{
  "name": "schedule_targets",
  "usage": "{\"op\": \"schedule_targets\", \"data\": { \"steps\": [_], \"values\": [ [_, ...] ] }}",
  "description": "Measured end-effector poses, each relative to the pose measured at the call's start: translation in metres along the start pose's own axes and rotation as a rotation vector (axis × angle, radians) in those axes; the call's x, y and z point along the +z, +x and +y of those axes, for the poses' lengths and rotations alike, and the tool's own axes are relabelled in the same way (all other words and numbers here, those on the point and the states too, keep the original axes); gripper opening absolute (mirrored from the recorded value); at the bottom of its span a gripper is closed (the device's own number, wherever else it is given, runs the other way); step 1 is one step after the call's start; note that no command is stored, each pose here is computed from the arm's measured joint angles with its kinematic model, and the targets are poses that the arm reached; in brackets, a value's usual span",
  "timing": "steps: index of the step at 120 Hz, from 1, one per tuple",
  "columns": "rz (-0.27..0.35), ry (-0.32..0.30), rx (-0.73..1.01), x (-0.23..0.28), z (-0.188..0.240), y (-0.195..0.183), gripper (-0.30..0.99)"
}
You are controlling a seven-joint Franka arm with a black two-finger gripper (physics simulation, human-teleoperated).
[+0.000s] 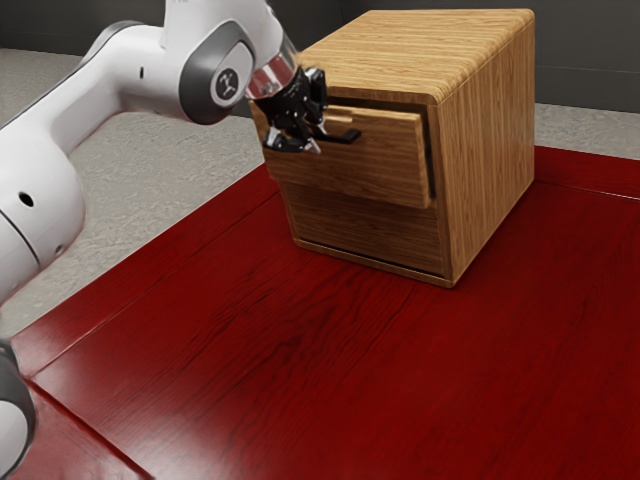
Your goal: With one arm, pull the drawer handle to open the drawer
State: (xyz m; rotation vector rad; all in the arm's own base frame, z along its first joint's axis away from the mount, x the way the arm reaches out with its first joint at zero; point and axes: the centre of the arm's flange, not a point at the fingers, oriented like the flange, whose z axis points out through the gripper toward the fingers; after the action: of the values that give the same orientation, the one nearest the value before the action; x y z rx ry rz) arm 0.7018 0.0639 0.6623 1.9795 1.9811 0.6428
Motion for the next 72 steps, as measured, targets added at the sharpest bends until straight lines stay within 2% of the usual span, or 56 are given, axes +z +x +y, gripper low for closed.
{"op": "schedule_targets", "data": {
  "steps": [37,72],
  "values": [
    [-0.004,0.046,0.008,-0.008,-0.032,-0.004,0.03],
    [0.0,0.026,0.013,-0.031,-0.051,-0.006,0.03]
  ]
}}
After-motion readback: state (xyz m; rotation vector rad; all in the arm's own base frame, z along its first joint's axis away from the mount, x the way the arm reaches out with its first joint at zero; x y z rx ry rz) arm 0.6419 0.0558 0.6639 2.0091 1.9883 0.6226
